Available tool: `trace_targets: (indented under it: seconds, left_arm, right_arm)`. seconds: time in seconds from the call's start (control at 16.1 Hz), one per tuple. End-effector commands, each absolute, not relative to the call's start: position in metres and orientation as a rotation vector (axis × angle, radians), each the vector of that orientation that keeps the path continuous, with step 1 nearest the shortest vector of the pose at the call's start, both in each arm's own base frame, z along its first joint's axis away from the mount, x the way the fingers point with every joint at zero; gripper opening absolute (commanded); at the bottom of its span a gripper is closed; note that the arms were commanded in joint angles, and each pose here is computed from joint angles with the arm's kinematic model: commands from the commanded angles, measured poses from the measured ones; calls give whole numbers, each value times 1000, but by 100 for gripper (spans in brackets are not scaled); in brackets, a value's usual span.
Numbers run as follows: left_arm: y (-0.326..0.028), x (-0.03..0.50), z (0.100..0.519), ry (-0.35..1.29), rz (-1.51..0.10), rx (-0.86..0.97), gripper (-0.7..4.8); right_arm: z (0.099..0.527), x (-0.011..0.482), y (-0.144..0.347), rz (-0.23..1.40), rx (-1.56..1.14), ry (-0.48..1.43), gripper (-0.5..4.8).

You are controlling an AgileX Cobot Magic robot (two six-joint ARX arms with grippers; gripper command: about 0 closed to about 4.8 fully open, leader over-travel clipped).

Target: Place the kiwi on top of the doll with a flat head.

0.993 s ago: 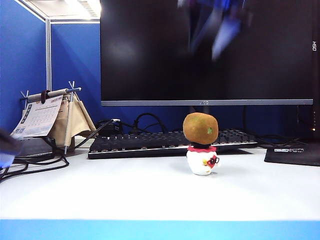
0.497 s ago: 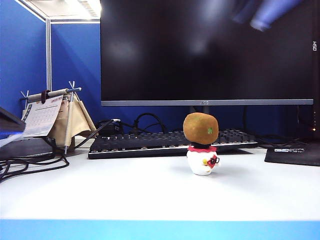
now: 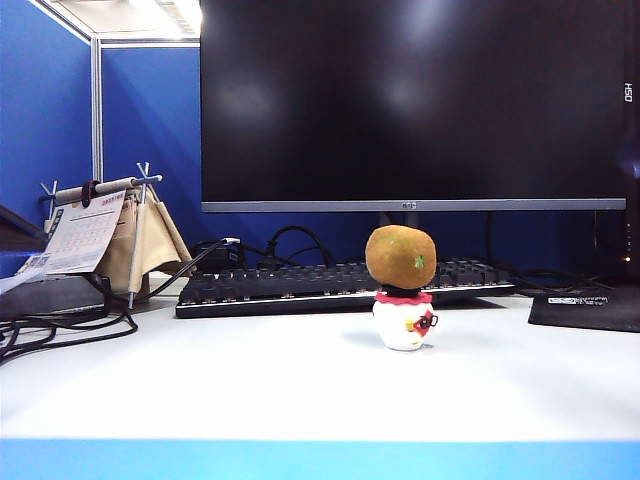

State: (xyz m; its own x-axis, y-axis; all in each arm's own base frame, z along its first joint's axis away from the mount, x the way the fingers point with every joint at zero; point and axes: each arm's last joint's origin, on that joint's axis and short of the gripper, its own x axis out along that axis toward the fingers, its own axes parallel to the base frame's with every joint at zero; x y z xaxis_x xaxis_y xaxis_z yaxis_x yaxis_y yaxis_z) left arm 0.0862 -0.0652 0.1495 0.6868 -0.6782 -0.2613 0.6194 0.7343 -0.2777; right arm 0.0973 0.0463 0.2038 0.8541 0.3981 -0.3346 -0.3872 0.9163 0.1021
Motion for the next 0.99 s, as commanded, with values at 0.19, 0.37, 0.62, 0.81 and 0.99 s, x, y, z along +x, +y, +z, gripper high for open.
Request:
trace_targets:
  seconds: [0.19, 0.37, 0.62, 0.81, 0.99]
  left_arm:
    - [-65, 86, 149, 368, -727, -164, -4]
    - [-65, 86, 149, 369, -738, -166, -4]
    - [-65, 86, 149, 369, -739, -166, -4]
    - [-65, 86, 149, 368, -739, -166, -4]
    - [-65, 86, 149, 368, -739, -166, -4]
  right_arm:
    - [166, 81, 37, 377, 86, 225, -7]
    - [148, 84, 39, 386, 88, 300, -7]
    - [149, 83, 40, 404, 91, 298, -6]
    - [149, 83, 40, 404, 90, 297, -6]
    - [149, 83, 40, 403, 90, 297, -7]
